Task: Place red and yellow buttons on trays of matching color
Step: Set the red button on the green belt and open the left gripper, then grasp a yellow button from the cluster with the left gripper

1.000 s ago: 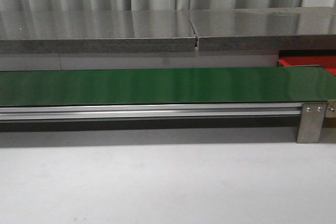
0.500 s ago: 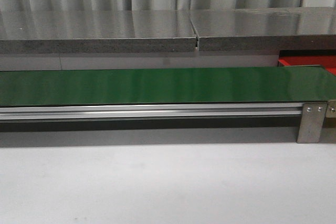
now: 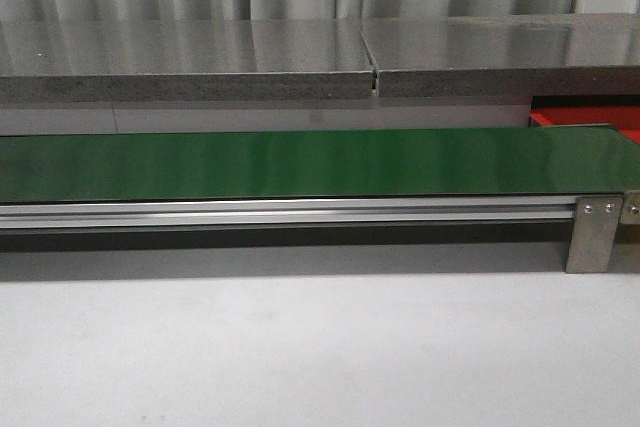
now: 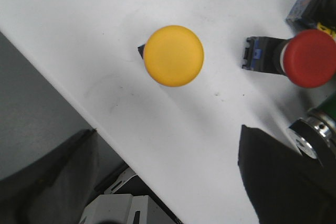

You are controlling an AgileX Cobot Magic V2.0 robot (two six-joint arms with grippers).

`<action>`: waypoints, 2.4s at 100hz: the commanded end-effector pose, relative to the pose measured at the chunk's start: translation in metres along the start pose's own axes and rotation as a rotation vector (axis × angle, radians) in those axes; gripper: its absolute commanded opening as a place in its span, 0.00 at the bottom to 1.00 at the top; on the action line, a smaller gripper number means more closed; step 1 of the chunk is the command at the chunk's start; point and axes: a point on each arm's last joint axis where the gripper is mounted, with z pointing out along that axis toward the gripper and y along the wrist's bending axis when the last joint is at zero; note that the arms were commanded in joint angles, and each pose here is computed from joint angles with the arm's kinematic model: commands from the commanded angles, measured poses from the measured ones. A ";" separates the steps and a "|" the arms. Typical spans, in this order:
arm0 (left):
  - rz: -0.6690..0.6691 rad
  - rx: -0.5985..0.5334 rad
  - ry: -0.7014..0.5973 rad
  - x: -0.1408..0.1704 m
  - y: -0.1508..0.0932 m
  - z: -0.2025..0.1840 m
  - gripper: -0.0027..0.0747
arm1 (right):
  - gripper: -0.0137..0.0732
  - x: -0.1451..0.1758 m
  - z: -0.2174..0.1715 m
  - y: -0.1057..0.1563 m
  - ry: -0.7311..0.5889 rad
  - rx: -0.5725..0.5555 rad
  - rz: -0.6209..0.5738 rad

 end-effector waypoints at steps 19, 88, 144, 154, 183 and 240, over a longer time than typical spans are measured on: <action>-0.034 0.008 -0.026 -0.014 0.003 0.020 0.74 | 0.08 -0.013 -0.003 -0.001 -0.084 0.010 -0.013; -0.049 0.007 -0.120 -0.031 0.006 0.047 0.48 | 0.08 -0.013 -0.003 -0.001 -0.084 0.010 -0.013; 0.023 0.032 -0.289 -0.024 -0.011 -0.019 0.27 | 0.08 -0.013 -0.003 -0.001 -0.084 0.010 -0.013; 0.086 0.052 -0.346 -0.019 -0.031 -0.042 0.27 | 0.08 -0.013 -0.003 -0.001 -0.084 0.010 -0.013; 0.277 0.141 -0.372 -0.015 -0.099 -0.097 0.27 | 0.08 -0.013 -0.003 -0.001 -0.084 0.010 -0.013; 0.516 0.187 -0.189 0.005 -0.177 -0.038 0.27 | 0.08 -0.013 -0.003 -0.001 -0.084 0.010 -0.013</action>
